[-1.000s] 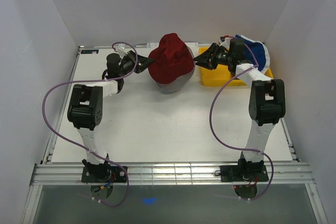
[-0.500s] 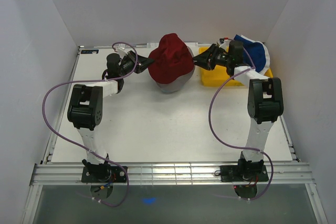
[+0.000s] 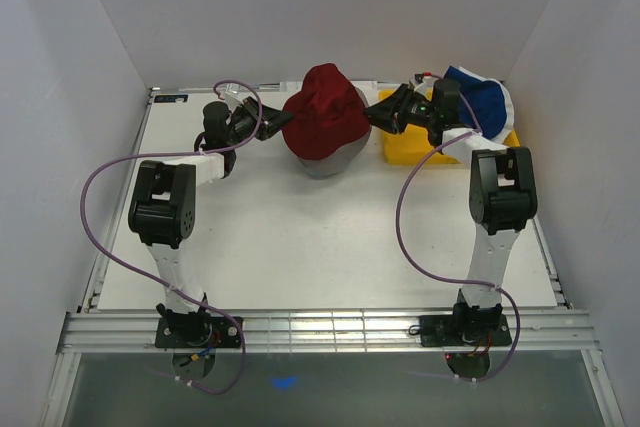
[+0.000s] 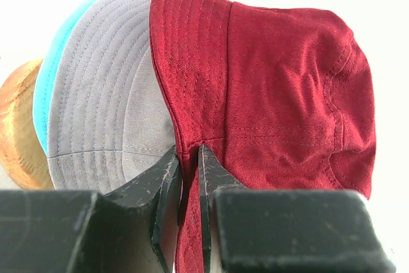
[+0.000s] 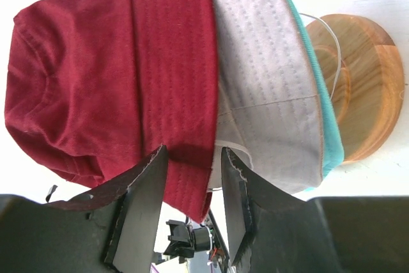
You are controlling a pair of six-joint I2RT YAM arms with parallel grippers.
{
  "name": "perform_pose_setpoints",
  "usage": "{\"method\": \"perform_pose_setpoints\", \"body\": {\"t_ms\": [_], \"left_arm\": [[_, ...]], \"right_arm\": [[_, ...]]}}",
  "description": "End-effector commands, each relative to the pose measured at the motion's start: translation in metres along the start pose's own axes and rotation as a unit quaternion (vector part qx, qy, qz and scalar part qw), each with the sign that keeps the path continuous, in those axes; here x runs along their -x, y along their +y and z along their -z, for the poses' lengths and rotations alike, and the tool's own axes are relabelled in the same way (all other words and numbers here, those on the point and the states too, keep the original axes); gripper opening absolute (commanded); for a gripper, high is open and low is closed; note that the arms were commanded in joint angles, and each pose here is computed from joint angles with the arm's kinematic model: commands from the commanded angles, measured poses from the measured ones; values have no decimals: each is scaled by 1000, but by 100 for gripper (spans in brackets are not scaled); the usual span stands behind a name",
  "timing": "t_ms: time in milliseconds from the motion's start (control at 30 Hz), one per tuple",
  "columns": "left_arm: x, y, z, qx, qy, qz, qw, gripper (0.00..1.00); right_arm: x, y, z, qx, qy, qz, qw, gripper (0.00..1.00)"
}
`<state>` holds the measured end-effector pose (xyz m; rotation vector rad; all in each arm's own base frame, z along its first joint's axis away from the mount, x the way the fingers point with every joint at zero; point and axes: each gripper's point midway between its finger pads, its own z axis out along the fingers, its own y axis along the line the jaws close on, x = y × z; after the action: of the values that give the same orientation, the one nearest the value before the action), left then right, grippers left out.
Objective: Stack the hats
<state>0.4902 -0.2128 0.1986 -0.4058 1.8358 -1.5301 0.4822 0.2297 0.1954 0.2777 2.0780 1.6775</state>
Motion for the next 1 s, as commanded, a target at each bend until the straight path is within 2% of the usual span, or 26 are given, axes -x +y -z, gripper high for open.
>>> {"method": "perform_pose_setpoints", "body": {"t_ms": [0,667,767,800,967], "left_arm": [[6,-7,5,-4,-10,-16,1000,27],[4,-1,5,3,-9,-17,1000,27],[5,-2,5,2,-9,-18,1000,27],[5,-3,5,2,-9,-20,1000,27],[5,-2,5,5,-8,-21,1000,27]], "right_arm": [[-5,0,-4,15,8,8,1000,45],[-4,13,-5,56,-1,9,998,42],[-5,12,-5,61,-2,6,998,36],[-5,11,-5,60,-2,4,998,29],[-4,8,-6,60,-4,1,998,15]]}}
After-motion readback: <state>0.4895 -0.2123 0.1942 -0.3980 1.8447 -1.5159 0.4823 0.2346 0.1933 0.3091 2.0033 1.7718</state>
